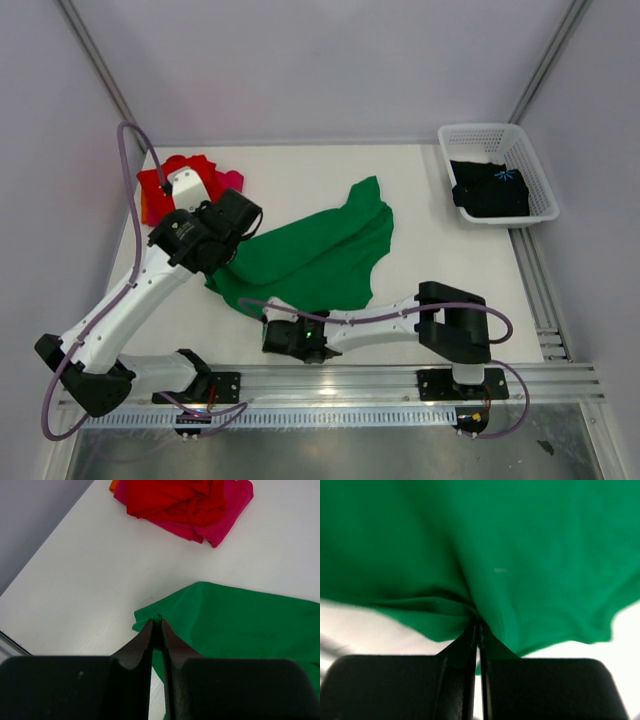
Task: Fold and stack the t-shirts
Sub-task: Flatten out the tshirt
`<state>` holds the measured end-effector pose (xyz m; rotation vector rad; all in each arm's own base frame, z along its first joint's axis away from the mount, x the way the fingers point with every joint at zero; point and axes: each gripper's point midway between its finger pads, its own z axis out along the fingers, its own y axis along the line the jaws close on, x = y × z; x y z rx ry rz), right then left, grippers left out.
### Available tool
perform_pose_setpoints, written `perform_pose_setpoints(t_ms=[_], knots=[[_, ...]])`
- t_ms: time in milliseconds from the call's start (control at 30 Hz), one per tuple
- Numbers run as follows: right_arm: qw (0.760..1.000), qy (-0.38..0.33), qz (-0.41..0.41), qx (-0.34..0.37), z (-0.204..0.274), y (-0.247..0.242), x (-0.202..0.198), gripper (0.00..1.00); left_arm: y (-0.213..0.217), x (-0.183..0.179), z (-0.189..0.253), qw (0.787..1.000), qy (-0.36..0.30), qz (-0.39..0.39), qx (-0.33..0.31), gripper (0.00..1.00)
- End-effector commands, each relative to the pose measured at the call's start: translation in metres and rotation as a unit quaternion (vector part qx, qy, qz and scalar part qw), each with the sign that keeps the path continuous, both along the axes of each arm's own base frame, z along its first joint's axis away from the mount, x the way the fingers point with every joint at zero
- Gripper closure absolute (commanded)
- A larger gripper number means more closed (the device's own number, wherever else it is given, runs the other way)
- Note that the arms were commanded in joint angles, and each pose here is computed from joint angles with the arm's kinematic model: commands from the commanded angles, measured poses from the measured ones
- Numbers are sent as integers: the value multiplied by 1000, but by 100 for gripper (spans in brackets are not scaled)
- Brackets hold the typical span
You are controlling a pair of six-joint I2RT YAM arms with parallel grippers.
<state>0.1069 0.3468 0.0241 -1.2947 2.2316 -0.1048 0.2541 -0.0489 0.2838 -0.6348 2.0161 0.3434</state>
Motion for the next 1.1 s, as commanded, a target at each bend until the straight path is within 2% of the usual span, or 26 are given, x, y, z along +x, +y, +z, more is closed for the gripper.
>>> perform_pose_setpoints(t_ms=[0,333,500,700,833,933,1067], knots=[[994,-87,-49,-52,13,-37,40,97,-2,3,-4,1000,1,2,-5,89],[992,-102,-54,-49,24,-39,49,97,-6,7,-7,1000,1,1,-7,89],[990,-120,-74,-23,55,-38,71,97,-8,11,-7,1000,0,0,-2,89],[973,-187,-134,35,149,-52,131,97,-12,15,-8,1000,2,-2,-1,89],[950,-242,-171,100,237,-69,169,97,-14,19,-9,1000,2,-4,2,89],[934,-283,-191,109,286,-89,194,97,-15,23,-7,1000,-2,-3,8,89],[916,-323,-213,102,326,-115,224,97,-18,29,0,1000,-8,-6,14,88]])
